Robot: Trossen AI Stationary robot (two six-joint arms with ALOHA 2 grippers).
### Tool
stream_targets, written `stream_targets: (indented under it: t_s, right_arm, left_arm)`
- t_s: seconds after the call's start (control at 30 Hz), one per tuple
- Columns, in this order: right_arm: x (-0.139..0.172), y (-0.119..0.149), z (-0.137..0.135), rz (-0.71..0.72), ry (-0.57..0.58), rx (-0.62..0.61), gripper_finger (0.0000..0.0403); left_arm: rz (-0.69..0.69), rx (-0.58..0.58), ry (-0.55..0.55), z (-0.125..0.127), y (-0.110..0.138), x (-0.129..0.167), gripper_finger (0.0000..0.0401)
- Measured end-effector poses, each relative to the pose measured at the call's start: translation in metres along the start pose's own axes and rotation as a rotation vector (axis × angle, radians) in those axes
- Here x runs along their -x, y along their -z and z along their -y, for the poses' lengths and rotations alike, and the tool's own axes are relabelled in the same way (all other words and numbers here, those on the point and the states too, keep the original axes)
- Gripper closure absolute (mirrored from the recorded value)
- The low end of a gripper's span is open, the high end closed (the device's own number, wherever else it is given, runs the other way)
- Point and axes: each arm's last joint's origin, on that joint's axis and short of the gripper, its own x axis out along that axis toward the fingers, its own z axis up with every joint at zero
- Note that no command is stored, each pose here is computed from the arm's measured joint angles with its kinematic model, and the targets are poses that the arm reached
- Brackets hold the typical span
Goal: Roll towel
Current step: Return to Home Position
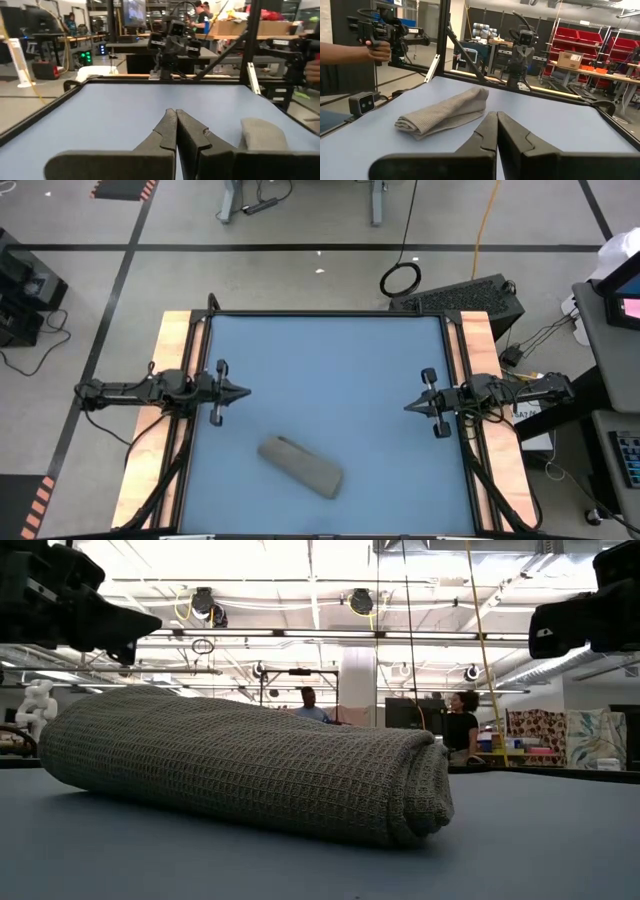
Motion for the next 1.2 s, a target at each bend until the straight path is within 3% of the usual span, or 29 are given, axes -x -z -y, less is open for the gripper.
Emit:
stream_targets:
  t_s: [1.2]
  right_arm:
    - [0.0000,-0.0002,0.0001,0.001,0.001,-0.027,0.0403]
  left_arm:
    - [0.001,0.025,-0.016,-0.0014,0.0000,0.0000,0.0397]
